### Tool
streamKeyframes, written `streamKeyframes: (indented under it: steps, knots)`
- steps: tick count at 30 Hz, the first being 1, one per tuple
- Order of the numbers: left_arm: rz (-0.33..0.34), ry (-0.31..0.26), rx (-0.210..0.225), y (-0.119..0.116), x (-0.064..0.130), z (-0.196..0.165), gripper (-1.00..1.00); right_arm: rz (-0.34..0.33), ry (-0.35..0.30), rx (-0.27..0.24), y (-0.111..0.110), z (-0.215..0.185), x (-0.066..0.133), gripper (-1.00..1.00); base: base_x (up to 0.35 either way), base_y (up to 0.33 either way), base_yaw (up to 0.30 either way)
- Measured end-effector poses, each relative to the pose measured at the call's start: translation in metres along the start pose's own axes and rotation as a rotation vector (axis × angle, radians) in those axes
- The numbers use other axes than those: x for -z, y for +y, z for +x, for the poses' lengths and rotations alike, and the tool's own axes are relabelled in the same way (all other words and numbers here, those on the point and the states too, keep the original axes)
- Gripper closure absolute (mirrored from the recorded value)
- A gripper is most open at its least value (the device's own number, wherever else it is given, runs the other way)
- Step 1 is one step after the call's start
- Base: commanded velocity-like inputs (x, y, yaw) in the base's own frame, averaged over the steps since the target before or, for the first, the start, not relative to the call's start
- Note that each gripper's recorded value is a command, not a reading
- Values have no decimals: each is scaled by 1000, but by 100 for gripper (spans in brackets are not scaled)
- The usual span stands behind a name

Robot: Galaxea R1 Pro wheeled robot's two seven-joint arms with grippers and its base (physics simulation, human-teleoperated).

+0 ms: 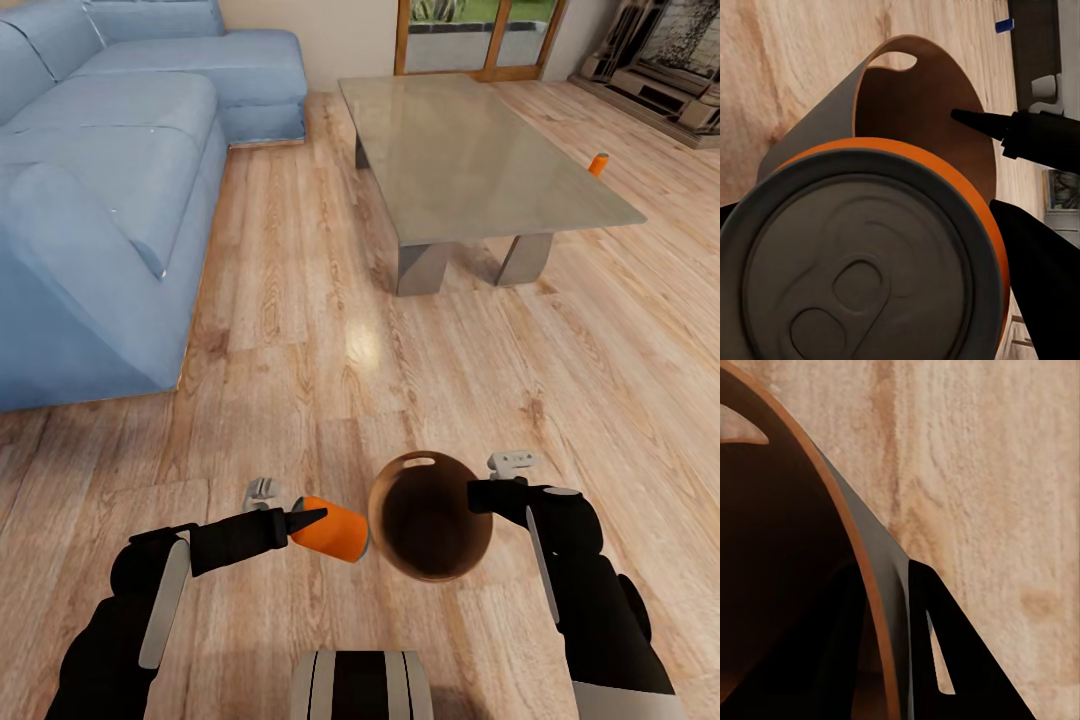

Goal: Put the three can of soda from the living room inside the tash can in the kitchen.

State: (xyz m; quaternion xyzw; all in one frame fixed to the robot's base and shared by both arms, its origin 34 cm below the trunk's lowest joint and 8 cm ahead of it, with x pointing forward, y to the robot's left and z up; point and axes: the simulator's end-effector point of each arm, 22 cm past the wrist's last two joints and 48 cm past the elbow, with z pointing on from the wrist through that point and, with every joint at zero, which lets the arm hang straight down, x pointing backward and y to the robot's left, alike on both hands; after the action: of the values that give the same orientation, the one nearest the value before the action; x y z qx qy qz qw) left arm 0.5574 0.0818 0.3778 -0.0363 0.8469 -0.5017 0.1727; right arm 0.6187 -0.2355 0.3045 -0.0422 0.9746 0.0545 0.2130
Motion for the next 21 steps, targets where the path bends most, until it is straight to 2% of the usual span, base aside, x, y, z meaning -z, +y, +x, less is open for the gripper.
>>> streamKeyframes:
  steps: [21]
  knots:
    - [5,-17,-27,-9,4,-7,100,11,2,-15,-5,-4,11,100,0,0,0]
